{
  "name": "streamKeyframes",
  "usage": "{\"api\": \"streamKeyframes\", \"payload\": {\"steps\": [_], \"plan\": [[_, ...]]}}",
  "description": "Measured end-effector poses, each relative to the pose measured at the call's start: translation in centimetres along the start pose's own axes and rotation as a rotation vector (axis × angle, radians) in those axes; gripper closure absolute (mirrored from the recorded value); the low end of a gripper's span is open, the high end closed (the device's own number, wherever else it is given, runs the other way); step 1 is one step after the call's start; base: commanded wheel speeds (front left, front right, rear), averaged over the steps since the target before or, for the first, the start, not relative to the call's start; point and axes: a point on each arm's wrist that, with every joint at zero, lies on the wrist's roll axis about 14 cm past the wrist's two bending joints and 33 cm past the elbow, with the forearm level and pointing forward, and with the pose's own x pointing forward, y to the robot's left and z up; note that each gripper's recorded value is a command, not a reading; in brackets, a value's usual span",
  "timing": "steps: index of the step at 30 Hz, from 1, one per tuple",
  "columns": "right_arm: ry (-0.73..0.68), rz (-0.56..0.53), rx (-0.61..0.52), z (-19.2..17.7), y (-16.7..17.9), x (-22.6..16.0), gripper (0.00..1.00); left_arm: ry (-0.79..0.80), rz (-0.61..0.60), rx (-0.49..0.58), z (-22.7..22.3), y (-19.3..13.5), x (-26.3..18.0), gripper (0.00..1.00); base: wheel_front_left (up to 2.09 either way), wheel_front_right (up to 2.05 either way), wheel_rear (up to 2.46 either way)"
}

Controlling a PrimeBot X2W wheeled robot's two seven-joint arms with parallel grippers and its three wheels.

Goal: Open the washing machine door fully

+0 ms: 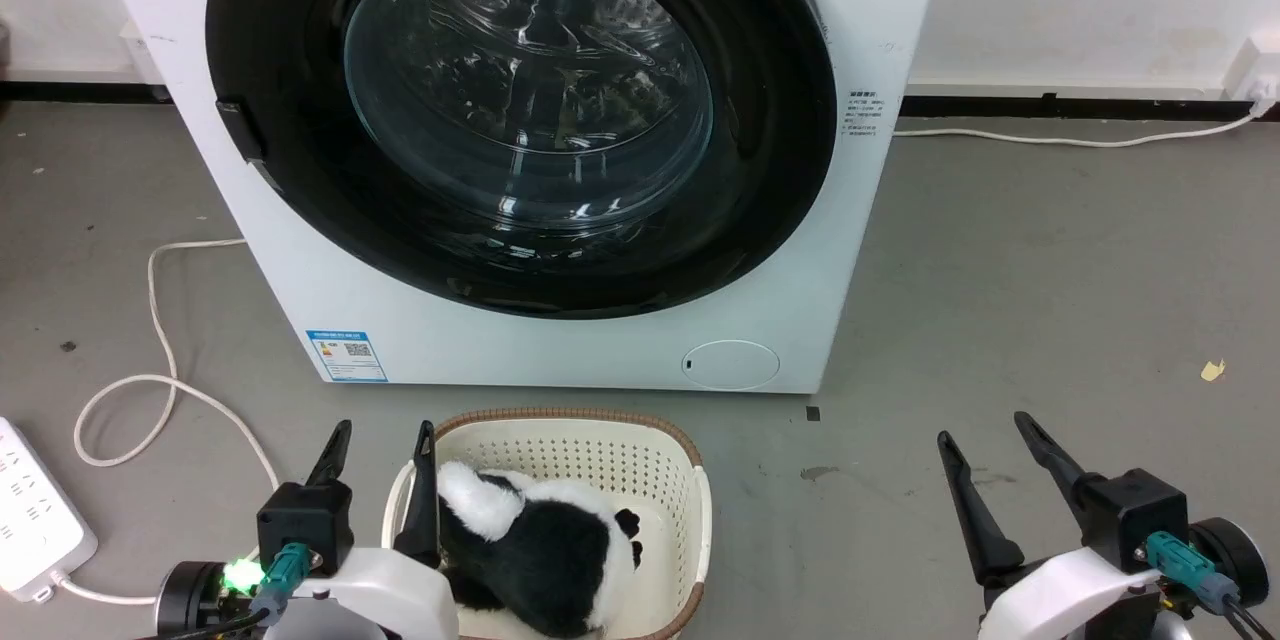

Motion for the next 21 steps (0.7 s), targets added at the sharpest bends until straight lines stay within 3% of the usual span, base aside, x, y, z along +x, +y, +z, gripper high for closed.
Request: {"api": "streamKeyframes", "payload": {"steps": [21], "plan": [[-0.020, 0.008, 0.027, -0.25, -0.03, 0.70, 0.00, -0.013, -0.006, -0.012, -0.39, -0.49, 0.26, 0.00, 0.00, 0.00, 0.00]]}}
